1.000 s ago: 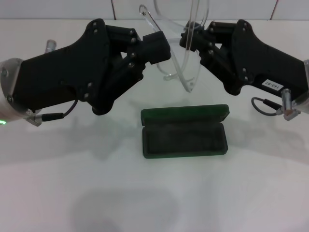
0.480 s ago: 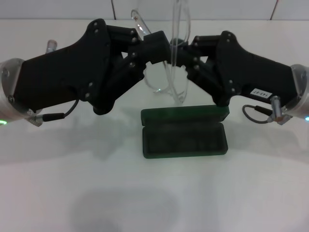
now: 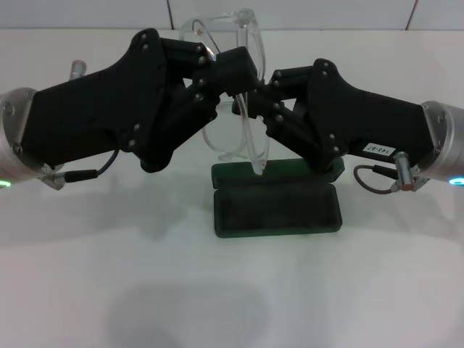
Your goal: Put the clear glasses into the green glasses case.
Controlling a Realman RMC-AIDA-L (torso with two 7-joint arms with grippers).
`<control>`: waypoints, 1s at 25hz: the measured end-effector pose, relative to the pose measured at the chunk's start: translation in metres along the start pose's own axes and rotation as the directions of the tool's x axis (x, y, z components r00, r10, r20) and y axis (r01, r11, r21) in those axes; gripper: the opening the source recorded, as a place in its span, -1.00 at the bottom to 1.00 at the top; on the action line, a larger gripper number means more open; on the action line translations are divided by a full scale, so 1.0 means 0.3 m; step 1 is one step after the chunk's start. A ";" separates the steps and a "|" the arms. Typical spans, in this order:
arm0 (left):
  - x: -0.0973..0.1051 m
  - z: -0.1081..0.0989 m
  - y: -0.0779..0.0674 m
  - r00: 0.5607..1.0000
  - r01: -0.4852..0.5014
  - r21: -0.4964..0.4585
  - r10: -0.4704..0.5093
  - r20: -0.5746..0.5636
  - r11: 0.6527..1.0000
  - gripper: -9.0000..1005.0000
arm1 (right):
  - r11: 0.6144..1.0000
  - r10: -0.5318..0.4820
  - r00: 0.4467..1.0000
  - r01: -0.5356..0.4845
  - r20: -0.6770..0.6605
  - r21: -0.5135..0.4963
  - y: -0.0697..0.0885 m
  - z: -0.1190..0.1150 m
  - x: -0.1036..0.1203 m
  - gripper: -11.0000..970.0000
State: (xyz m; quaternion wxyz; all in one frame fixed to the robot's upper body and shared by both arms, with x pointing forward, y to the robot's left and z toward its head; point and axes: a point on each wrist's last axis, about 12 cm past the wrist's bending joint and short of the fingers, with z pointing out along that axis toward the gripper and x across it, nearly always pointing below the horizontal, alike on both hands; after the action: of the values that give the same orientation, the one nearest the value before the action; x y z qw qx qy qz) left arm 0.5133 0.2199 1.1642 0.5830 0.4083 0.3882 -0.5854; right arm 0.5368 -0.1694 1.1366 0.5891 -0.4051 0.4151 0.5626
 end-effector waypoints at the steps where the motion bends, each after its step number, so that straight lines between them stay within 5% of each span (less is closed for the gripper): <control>1: 0.000 0.000 0.000 1.000 0.000 0.000 0.000 0.000 1.000 -0.92 | 1.000 0.001 1.000 -0.001 -0.003 -0.003 0.000 0.001 0.001 -0.84; 25: 0.004 -0.003 0.001 1.000 0.003 -0.003 -0.003 -0.003 1.000 -0.93 | 1.000 -0.003 1.000 0.003 0.004 0.011 0.003 -0.008 0.002 -0.84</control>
State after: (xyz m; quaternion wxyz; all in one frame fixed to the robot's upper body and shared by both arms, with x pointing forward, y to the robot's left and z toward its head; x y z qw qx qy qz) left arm 0.5136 0.2204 1.1627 0.5821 0.4077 0.3907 -0.5850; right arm 0.5358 -0.1714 1.1353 0.5931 -0.4012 0.4165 0.5602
